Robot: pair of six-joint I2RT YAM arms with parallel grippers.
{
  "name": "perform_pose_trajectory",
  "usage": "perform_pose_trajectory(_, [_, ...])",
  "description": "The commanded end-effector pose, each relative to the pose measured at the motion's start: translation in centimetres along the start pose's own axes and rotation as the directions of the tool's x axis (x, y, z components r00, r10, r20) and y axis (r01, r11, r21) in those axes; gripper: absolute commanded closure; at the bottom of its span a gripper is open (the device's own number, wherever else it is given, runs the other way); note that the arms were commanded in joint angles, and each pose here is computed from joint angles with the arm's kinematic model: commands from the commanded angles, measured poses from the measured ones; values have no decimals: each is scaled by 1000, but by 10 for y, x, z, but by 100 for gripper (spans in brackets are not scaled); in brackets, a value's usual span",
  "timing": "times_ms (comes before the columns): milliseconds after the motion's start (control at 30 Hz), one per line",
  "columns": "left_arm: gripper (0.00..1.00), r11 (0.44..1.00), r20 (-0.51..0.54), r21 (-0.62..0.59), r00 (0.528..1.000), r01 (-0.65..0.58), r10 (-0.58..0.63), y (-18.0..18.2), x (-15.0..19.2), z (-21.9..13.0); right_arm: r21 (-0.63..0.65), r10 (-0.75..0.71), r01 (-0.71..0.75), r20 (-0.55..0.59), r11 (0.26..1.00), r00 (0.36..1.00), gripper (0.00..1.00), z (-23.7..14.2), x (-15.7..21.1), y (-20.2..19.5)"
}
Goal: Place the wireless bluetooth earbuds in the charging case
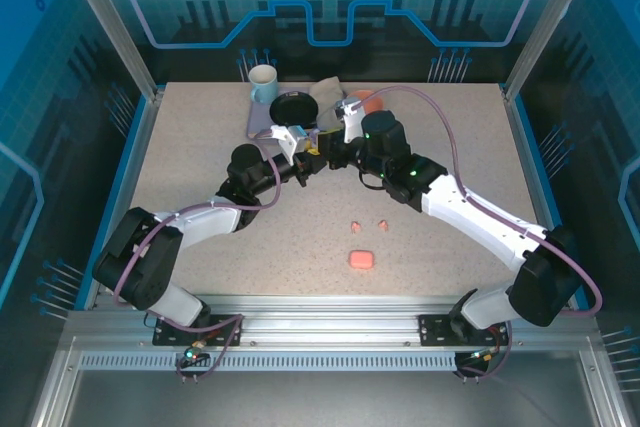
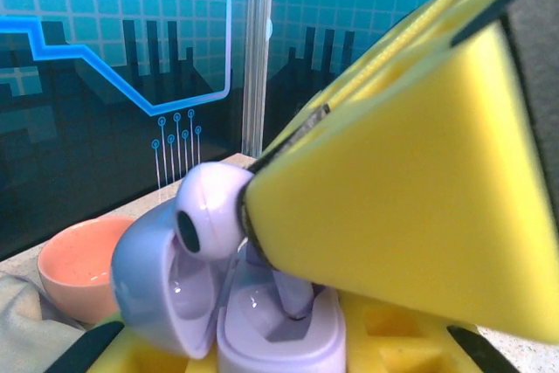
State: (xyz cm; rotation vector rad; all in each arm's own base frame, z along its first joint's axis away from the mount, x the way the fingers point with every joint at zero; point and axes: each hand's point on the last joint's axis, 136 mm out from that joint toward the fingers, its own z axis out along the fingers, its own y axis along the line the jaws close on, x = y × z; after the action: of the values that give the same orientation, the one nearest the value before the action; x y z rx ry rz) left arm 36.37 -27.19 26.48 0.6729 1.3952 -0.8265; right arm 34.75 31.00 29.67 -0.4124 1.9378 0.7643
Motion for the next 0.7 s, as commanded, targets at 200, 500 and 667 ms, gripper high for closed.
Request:
perform_pose_trajectory(200, [100, 994, 138, 27, 986, -103, 98, -9, -48, 8, 0, -1, 1, -75, 1000, 997, 76, 1, 22, -3])
perform_pose_trajectory(500, [100, 996, 131, 27, 988, -89, 84, -8, -41, 9, 5, 5, -5, -34, 1000, 999, 65, -3, 1, -2])
perform_pose_trajectory(667, [100, 996, 135, 26, 987, -87, 83, -8, -40, 8, 23, 9, -9, -7, 1000, 1000, 62, -5, -11, -6])
